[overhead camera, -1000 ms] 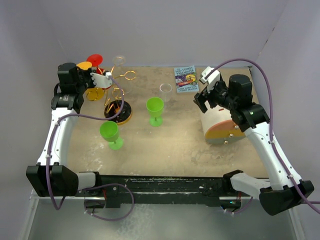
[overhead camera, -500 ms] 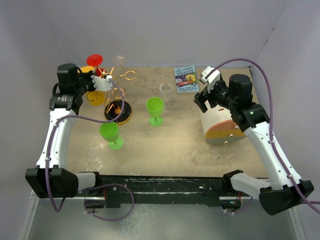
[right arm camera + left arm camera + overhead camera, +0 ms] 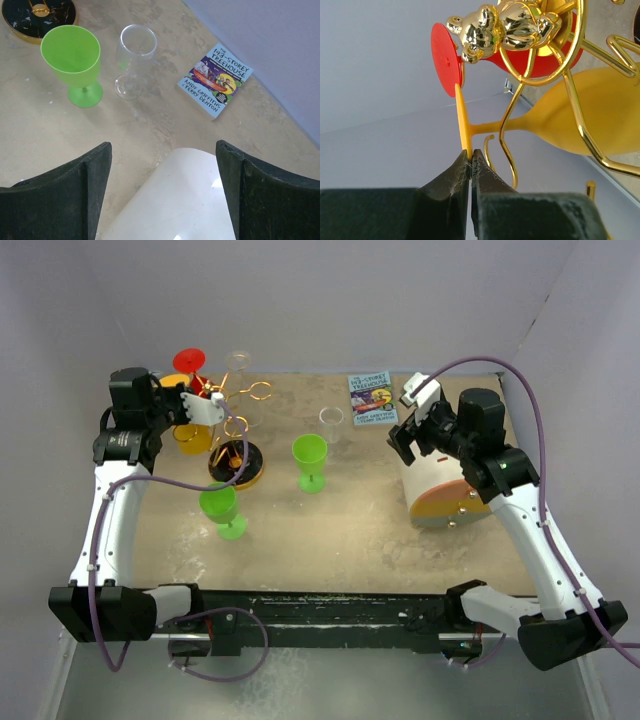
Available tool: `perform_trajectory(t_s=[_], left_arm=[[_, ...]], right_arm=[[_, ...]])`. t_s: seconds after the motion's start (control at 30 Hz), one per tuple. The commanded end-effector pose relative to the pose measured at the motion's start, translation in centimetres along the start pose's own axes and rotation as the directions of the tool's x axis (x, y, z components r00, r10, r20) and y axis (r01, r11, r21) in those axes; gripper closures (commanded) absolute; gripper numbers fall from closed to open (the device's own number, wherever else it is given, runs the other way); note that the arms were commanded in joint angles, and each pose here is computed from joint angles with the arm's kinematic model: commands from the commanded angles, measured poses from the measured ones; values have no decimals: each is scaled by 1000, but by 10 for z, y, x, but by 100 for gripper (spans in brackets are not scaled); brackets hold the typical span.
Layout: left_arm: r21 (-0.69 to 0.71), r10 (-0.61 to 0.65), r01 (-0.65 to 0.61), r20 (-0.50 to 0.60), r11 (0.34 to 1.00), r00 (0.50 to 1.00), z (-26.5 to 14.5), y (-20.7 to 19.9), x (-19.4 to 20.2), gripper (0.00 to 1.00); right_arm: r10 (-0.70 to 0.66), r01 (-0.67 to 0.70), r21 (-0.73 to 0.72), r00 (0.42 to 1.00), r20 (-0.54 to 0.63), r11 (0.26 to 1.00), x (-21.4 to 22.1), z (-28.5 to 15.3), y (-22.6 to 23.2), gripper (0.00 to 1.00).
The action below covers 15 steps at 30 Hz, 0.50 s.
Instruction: Place the wine glass upside down on the wine glass rack
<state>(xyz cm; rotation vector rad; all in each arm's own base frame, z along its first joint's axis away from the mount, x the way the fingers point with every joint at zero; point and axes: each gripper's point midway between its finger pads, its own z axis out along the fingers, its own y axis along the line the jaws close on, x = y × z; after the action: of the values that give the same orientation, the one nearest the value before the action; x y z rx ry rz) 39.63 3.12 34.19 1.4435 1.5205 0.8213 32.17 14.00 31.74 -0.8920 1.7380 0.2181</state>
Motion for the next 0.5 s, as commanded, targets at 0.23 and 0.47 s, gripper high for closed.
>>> perform_trajectory(t_s=[0.23,0.47], left_arm=[[-73,-13,15,28,997,1000,-27,23,-10,92],[-65,-20,22,23,998,1000,-31,20,-10,91]], right_arm=[[-10,11,-11,999,37,1000,-6,2,-1,14],[-9,10,-14,999,36,1000,-6,2,-1,13]])
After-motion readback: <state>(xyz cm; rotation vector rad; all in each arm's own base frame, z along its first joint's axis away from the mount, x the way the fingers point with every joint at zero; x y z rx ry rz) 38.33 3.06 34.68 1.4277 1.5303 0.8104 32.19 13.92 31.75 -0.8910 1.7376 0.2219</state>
